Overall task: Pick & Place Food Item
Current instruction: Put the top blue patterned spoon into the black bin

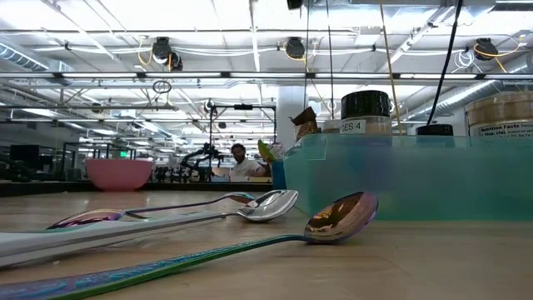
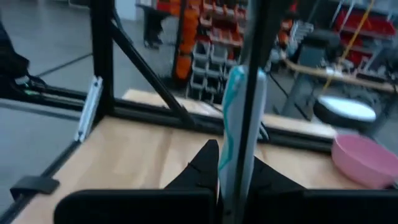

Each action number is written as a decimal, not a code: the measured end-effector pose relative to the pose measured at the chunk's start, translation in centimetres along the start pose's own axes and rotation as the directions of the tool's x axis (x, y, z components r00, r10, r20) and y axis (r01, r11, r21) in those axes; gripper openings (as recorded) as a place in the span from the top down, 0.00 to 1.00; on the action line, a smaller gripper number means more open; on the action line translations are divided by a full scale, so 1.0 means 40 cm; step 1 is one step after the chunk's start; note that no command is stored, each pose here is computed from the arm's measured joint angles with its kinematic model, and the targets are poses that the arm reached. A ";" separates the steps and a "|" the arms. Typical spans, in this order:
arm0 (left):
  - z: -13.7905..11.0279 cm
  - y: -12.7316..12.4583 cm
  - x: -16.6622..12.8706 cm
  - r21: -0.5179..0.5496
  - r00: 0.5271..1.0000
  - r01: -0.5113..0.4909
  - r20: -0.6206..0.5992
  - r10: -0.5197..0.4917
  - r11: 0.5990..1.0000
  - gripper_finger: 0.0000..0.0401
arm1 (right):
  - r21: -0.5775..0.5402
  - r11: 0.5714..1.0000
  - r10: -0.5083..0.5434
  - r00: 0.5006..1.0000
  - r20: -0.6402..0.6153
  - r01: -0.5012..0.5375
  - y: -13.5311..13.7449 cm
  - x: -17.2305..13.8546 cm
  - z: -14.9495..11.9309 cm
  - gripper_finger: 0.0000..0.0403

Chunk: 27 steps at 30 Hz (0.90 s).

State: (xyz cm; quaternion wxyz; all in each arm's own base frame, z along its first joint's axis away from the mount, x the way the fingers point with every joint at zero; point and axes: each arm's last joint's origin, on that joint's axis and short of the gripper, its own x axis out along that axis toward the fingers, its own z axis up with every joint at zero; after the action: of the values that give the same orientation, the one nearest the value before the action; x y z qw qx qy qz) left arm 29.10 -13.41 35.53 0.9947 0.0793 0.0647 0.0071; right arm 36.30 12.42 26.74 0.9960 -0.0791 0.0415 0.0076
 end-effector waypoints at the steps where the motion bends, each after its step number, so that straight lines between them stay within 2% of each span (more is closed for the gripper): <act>1: -0.006 -0.003 0.007 -0.004 1.000 0.000 -0.009 0.000 1.000 0.20 | -0.006 1.000 0.003 1.000 0.016 -0.003 0.004 -0.001 0.004 0.99; 6: -0.041 -0.016 0.051 -0.004 0.999 -0.013 -0.040 0.013 1.000 0.22 | -0.027 1.000 0.004 0.997 0.083 -0.002 0.010 -0.005 0.021 0.99; 16: -0.071 -0.012 0.100 -0.023 0.998 -0.046 -0.043 0.045 0.999 0.27 | -0.055 0.998 -0.010 0.999 0.038 0.012 0.012 -0.004 0.010 0.99; 24: -0.076 -0.035 0.089 0.008 0.997 -0.023 -0.068 0.024 1.000 0.39 | -0.092 0.996 -0.012 1.000 0.026 0.014 0.029 -0.010 0.009 0.99; 27: -0.075 -0.034 0.089 0.039 0.997 -0.033 -0.066 0.036 0.999 0.47 | -0.094 0.995 -0.012 1.000 0.026 0.014 0.029 -0.010 0.009 0.99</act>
State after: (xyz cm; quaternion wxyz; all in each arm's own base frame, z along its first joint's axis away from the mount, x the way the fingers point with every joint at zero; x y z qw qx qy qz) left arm 32.24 -14.18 31.94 0.9901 0.0991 0.0963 0.0256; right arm 35.89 13.62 26.93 0.9916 -0.1263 0.0280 0.0042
